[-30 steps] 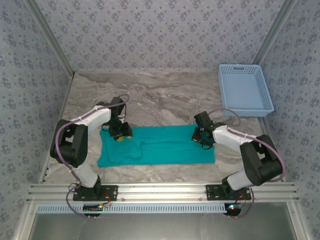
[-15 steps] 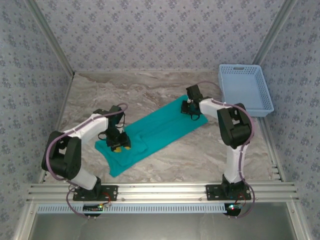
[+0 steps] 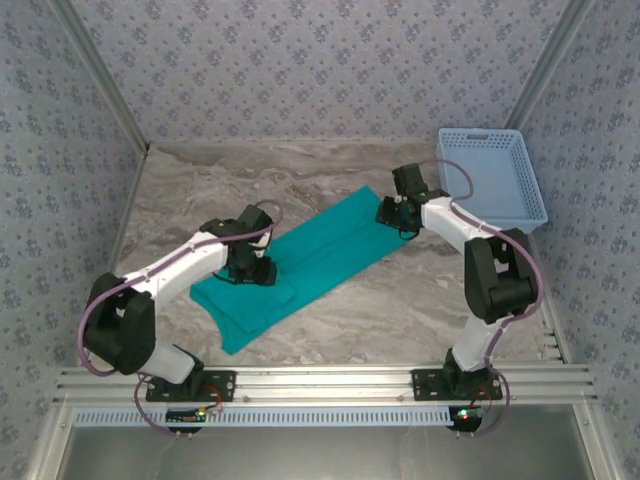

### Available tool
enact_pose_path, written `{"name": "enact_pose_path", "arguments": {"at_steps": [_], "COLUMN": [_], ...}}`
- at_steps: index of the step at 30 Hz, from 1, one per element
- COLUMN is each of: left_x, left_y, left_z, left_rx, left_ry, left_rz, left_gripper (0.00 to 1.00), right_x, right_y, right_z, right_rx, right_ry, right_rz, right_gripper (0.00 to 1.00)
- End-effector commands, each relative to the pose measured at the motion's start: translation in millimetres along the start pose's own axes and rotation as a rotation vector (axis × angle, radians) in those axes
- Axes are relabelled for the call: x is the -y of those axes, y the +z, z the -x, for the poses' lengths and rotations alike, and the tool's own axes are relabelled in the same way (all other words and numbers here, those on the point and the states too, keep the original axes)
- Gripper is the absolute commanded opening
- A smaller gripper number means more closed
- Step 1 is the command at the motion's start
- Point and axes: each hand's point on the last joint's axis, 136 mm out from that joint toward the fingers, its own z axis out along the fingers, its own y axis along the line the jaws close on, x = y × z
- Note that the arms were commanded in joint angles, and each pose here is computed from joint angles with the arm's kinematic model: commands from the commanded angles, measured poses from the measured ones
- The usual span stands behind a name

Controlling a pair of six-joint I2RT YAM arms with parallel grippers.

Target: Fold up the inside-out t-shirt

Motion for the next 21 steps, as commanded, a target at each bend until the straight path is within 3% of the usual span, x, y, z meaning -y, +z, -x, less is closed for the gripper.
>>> {"name": "enact_pose_path", "arguments": {"at_steps": [1, 4, 6, 11, 16, 21], "left_x": [-19, -18, -11, 25, 67, 123], "left_y": [20, 32, 36, 38, 49, 61], "left_z": [-11, -30, -42, -64, -77, -74], "left_rx": [-0.044, -0.121, -0.173, -0.261, -0.338, -0.370], "left_ry": [-0.029, -0.050, -0.065, -0.093, -0.078, -0.086], "left_rz": [0.072, 0.054, 0.007, -0.155, -0.232, -0.334], "left_gripper": [0.44, 0.44, 0.44, 0.44, 0.44, 0.44], "right_x": [20, 12, 5, -6, -17, -48], "right_y": [26, 45, 51, 70, 96, 119], "right_z": [-25, -16, -3, 17, 35, 48], "right_rx": [-0.062, -0.066, -0.045, -0.026, -0.010, -0.010], "right_ry": [0.039, 0.008, -0.021, -0.070, -0.124, -0.133], "right_rz": [-0.021, 0.007, 0.004, 0.004, 0.006, 0.098], "right_gripper": [0.34, 0.19, 0.14, 0.14, 0.14, 0.15]}}
